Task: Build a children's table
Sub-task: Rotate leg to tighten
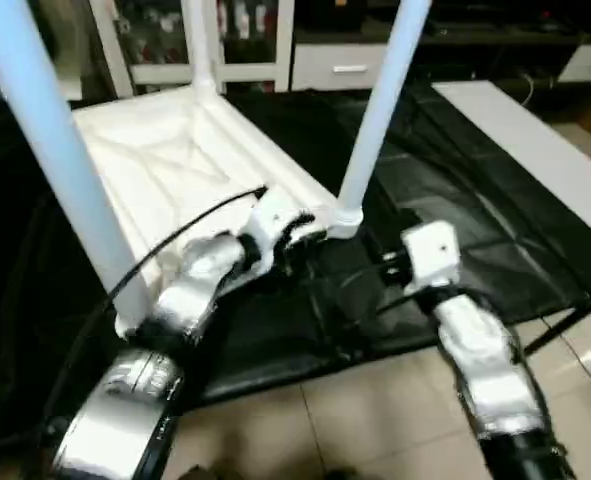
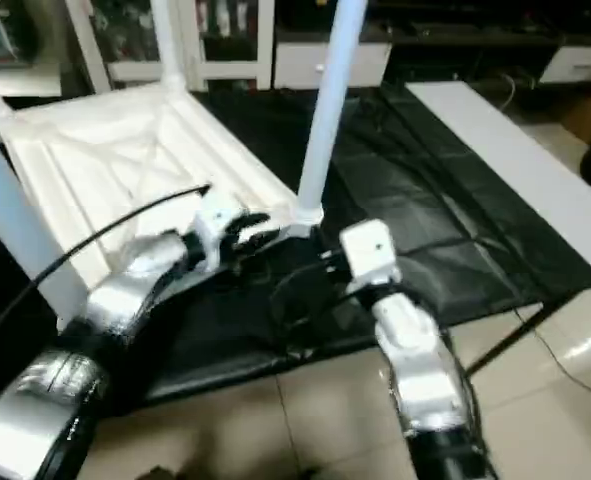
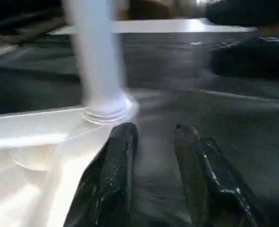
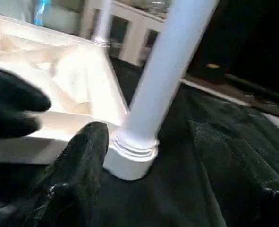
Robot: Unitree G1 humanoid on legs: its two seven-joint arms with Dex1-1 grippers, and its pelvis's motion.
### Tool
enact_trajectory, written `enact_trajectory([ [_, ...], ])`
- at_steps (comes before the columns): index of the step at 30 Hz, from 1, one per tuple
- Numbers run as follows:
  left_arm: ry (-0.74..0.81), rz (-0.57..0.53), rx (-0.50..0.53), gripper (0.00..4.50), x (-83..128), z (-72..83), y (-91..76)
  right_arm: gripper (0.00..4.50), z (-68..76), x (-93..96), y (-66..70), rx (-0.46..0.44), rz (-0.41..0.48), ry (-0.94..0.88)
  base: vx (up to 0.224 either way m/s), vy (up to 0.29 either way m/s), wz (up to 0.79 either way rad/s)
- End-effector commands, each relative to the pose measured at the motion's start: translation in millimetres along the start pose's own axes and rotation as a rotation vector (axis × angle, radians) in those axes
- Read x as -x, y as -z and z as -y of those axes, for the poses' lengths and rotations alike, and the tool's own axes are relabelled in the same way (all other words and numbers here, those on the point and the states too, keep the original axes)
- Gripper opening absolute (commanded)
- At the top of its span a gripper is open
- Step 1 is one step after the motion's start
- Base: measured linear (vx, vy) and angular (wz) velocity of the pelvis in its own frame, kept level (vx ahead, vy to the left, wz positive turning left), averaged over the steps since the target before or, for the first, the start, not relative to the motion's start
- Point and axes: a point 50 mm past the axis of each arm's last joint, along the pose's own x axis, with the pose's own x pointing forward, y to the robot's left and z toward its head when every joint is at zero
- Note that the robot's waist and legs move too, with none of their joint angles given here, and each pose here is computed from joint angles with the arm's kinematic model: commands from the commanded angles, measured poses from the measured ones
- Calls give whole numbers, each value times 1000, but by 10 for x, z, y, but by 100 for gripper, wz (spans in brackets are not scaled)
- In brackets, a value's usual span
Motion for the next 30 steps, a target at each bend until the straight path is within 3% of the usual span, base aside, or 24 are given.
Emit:
enact_trajectory([
  [1, 127, -18, 7, 160, 32, 149, -41, 323, 77, 84, 7, -32, -16, -31, 0, 0, 0],
  [4, 144, -117, -7, 160, 109, 222, 115, 323, 110, 177, 75, -16, -60, -69, 0, 0, 0],
  [7, 20, -214, -59, 160, 151, 114, 237, 323, 91, 225, 108, -6, -80, -84, 0, 0, 0],
  [13, -133, -337, -87, 160, 389, 2, 262, 323, 26, 267, 106, -39, -86, -88, 0, 0, 0],
  [16, -165, -327, -69, 160, 479, -16, 252, 323, 14, 281, 119, -48, -88, -75, 0, 0, 0],
  [18, -216, -300, -18, 160, 693, -12, 241, 323, -17, 304, 151, -61, -97, -68, 0, 0, 0],
  [20, -245, -304, -7, 160, 764, -25, 248, 323, -25, 306, 158, -63, -99, -69, 0, 0, 0],
  [23, -385, -357, 25, 160, 1085, -103, 328, 323, -49, 302, 180, -70, -106, -69, 0, 0, 0],
  [30, -543, -450, 20, 160, 1473, -192, 417, 323, -64, 295, 205, -73, -116, -72, 0, 0, 0],
])
